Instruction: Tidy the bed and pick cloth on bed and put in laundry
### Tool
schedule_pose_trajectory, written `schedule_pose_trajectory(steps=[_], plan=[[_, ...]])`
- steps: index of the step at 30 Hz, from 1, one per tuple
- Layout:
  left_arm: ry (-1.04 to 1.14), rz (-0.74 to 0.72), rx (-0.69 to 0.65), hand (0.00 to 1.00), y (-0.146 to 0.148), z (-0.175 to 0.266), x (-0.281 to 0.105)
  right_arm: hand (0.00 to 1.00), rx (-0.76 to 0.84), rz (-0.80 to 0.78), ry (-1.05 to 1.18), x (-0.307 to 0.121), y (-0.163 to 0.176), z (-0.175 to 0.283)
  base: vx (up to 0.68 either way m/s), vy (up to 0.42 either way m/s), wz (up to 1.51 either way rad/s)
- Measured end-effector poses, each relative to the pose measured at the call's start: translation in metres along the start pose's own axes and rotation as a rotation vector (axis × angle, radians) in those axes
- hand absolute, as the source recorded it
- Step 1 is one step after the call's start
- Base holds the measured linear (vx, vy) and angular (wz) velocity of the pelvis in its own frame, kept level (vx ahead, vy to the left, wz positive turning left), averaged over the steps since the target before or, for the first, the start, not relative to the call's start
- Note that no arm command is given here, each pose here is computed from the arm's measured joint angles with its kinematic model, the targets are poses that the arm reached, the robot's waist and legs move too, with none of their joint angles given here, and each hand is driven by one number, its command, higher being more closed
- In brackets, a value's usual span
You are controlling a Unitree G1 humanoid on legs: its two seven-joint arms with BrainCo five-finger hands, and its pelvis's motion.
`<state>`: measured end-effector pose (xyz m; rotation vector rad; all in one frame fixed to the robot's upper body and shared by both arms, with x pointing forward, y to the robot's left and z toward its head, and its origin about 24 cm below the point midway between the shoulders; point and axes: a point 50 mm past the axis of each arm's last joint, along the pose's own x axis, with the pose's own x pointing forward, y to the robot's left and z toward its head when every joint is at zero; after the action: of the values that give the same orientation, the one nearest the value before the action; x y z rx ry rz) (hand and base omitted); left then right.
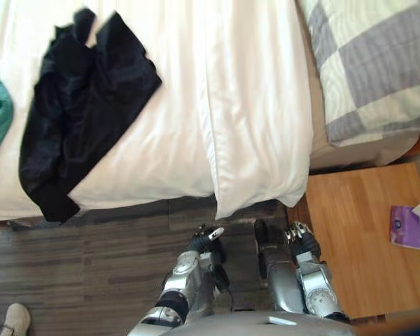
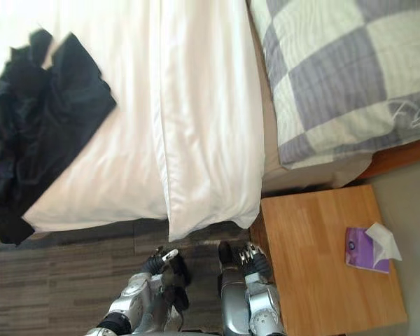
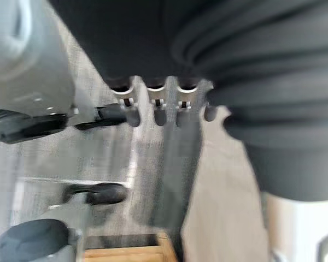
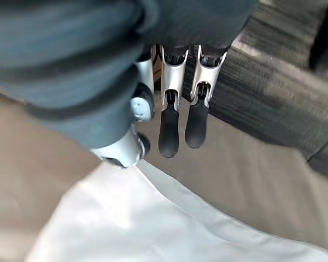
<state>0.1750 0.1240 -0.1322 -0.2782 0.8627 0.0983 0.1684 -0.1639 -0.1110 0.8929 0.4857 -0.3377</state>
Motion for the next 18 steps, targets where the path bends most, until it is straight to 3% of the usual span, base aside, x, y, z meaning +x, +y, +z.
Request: schedule_pose_trajectory(steps=[6, 8, 11, 15, 18], plan=[[0.131, 0.025, 0.0, 0.0, 0.02, -0.034, -0.01, 0.0, -0.173, -0.157, 0.062, -0.014, -0.033, -0.008, 0.06, -0.002, 0.11], [0.172, 0.051, -0.022, 0.0, 0.027, -0.042, -0.013, 0.0, -0.358, -0.258, 0.103, -0.02, -0.048, -0.01, 0.05, -0.015, 0.25], [0.182, 0.064, 0.016, 0.0, 0.032, -0.043, -0.014, 0.0, -0.498, -0.374, 0.125, -0.024, -0.06, -0.01, 0.09, -0.022, 0.3], [0.166, 0.095, -0.013, 0.0, 0.038, -0.041, -0.014, 0.0, -0.558, -0.412, 0.16, -0.026, -0.065, -0.012, 0.07, -0.008, 0.06], [0.131, 0.196, -0.065, 0.0, 0.052, -0.032, -0.014, 0.0, -0.59, -0.415, 0.161, -0.025, -0.067, -0.008, 0.01, -0.027, 0.2]])
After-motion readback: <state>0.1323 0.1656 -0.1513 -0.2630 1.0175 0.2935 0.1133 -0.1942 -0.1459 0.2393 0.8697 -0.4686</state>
